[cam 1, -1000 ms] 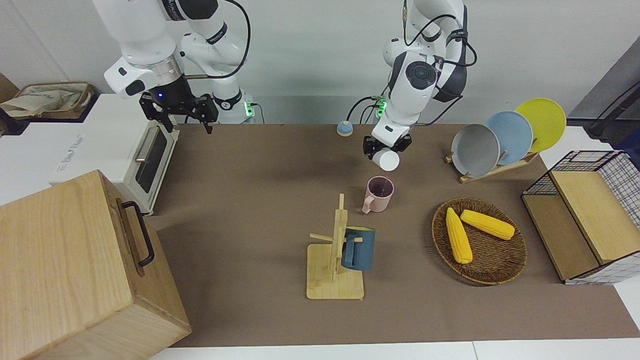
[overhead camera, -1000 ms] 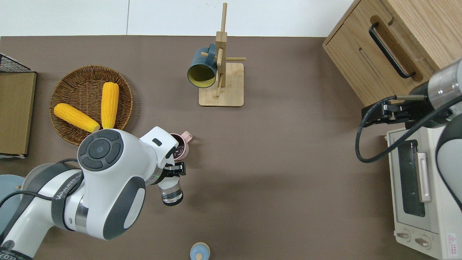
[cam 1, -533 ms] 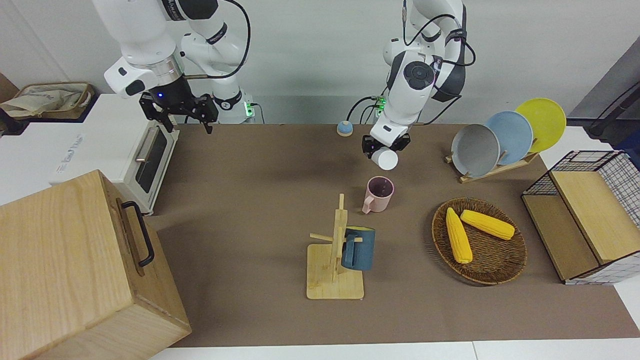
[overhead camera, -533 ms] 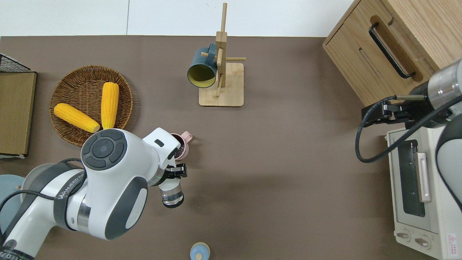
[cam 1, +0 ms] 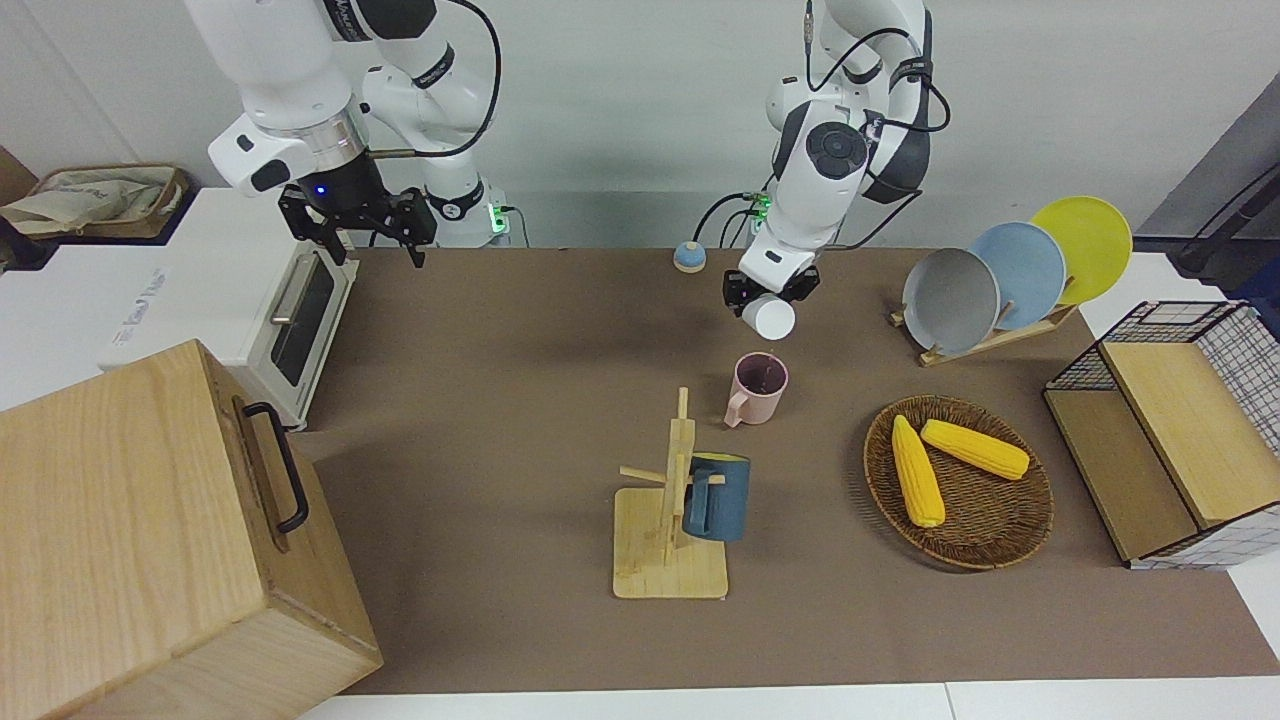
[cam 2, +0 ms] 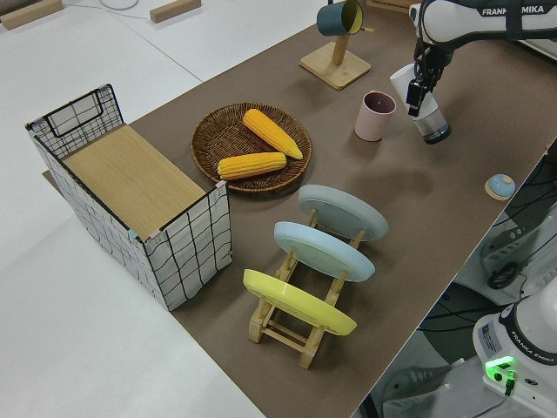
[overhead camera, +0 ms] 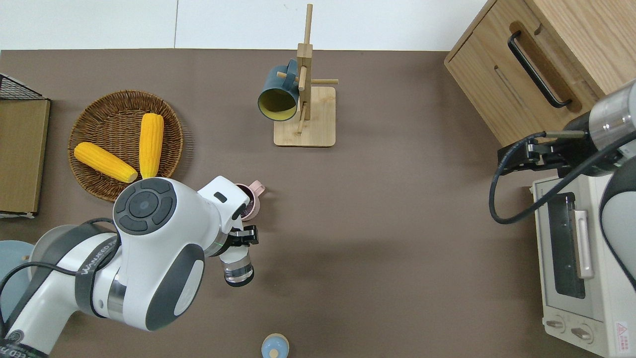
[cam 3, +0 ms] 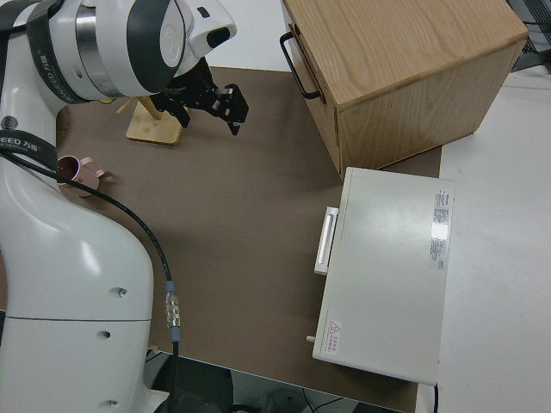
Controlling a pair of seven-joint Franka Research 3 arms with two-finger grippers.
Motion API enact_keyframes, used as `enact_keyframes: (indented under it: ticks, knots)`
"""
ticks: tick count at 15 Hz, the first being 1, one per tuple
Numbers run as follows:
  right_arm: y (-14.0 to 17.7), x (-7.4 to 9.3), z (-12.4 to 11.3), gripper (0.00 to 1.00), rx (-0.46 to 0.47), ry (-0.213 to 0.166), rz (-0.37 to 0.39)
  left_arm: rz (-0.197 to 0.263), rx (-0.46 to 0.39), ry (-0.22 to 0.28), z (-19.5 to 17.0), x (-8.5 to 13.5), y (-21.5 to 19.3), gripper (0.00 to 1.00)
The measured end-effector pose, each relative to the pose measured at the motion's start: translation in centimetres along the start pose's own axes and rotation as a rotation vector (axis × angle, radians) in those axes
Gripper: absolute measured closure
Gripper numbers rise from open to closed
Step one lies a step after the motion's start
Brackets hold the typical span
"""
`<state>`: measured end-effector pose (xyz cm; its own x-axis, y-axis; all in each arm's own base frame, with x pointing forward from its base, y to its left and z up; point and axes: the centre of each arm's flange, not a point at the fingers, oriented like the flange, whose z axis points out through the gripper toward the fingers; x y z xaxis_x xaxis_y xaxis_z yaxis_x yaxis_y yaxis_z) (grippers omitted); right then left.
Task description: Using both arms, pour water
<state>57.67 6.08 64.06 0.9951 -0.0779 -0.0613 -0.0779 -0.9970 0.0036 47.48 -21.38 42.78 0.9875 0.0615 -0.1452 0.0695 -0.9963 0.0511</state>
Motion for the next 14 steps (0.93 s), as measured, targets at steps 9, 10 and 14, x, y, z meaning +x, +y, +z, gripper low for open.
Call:
enact_keyframes:
  ticks: [9, 10, 14]
  knots:
    - [0.0, 0.0, 0.0, 0.0, 0.0, 0.0, 0.0, -0.003, -0.006, 0.084, -2.0, -1.4, 0.5, 0.36]
    - [0.0, 0.0, 0.0, 0.0, 0.0, 0.0, 0.0, -0.005, -0.01, 0.112, -2.0, -1.8, 0.3, 0.36]
    - [0.0, 0.0, 0.0, 0.0, 0.0, 0.0, 0.0, -0.005, -0.004, 0.162, -1.4, -3.4, -0.3, 0.36]
